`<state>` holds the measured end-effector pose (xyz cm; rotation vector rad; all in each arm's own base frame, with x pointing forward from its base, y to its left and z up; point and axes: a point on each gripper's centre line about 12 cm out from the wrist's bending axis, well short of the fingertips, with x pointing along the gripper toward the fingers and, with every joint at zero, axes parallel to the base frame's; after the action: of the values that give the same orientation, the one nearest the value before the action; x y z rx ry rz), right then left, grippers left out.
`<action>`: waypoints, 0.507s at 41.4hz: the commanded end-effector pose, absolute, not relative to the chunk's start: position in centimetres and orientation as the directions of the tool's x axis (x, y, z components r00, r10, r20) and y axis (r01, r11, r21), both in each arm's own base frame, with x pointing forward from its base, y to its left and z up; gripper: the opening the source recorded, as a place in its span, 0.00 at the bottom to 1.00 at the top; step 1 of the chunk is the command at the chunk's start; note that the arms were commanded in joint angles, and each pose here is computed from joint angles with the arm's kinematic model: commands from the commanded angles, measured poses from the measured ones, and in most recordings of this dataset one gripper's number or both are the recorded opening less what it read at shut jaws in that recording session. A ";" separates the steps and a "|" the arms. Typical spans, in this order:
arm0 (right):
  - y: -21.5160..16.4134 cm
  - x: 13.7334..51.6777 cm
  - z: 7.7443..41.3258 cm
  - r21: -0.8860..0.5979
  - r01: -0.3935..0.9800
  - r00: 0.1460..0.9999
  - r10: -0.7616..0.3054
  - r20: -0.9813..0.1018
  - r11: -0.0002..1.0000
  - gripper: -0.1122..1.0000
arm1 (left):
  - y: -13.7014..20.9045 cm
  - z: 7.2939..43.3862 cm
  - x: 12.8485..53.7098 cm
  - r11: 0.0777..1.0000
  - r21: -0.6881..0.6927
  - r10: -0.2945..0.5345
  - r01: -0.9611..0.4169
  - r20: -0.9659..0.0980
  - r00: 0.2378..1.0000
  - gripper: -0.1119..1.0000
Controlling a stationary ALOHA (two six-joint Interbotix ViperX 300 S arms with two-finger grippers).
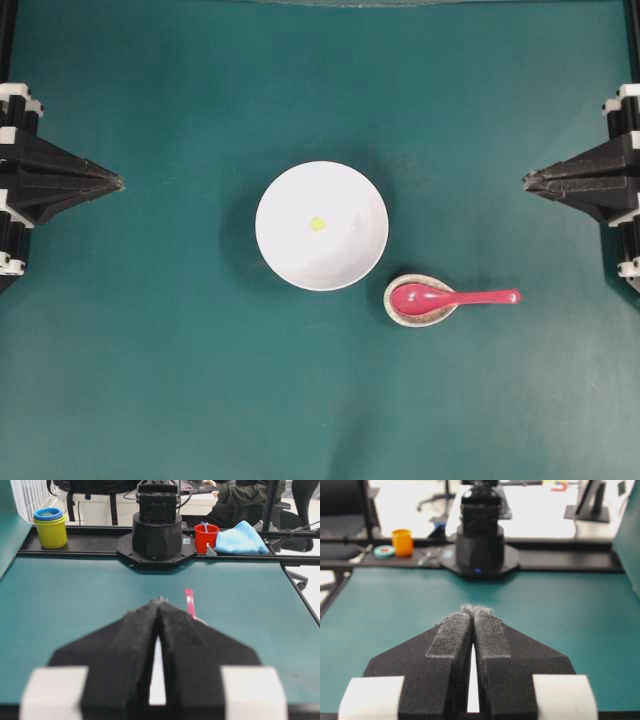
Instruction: Scoop the yellow hexagonal prism block from the bowl with a spoon using the right arm.
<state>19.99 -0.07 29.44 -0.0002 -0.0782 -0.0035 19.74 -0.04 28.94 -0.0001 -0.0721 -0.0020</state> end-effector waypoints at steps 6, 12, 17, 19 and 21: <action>0.0 20.1 30.6 0.006 0.002 0.996 -0.002 0.093 1.000 0.10 | -0.1 29.5 20.1 1.000 -0.008 -0.006 0.007 0.041 0.999 0.12; 0.0 20.2 30.3 0.008 0.002 0.998 -0.002 0.064 1.000 0.10 | -0.1 29.6 20.1 1.000 -0.006 -0.006 0.007 0.043 0.999 0.12; 0.0 20.2 30.2 0.008 0.002 0.999 -0.002 0.049 1.000 0.11 | -0.1 29.6 20.1 1.000 -0.008 -0.006 0.007 0.044 0.999 0.12; -0.1 20.2 30.1 0.008 0.003 0.999 -0.004 0.043 1.000 0.11 | -0.1 29.6 20.1 1.000 -0.008 -0.006 0.007 0.043 0.999 0.13; 0.0 20.2 30.0 0.008 0.002 0.999 -0.002 0.038 1.000 0.13 | -0.1 29.6 20.1 1.000 -0.006 -0.006 0.007 0.044 0.999 0.13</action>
<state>20.04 -0.07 28.90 0.0045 -0.0123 -0.0034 19.81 -0.04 28.49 -0.0093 -0.0184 -0.0027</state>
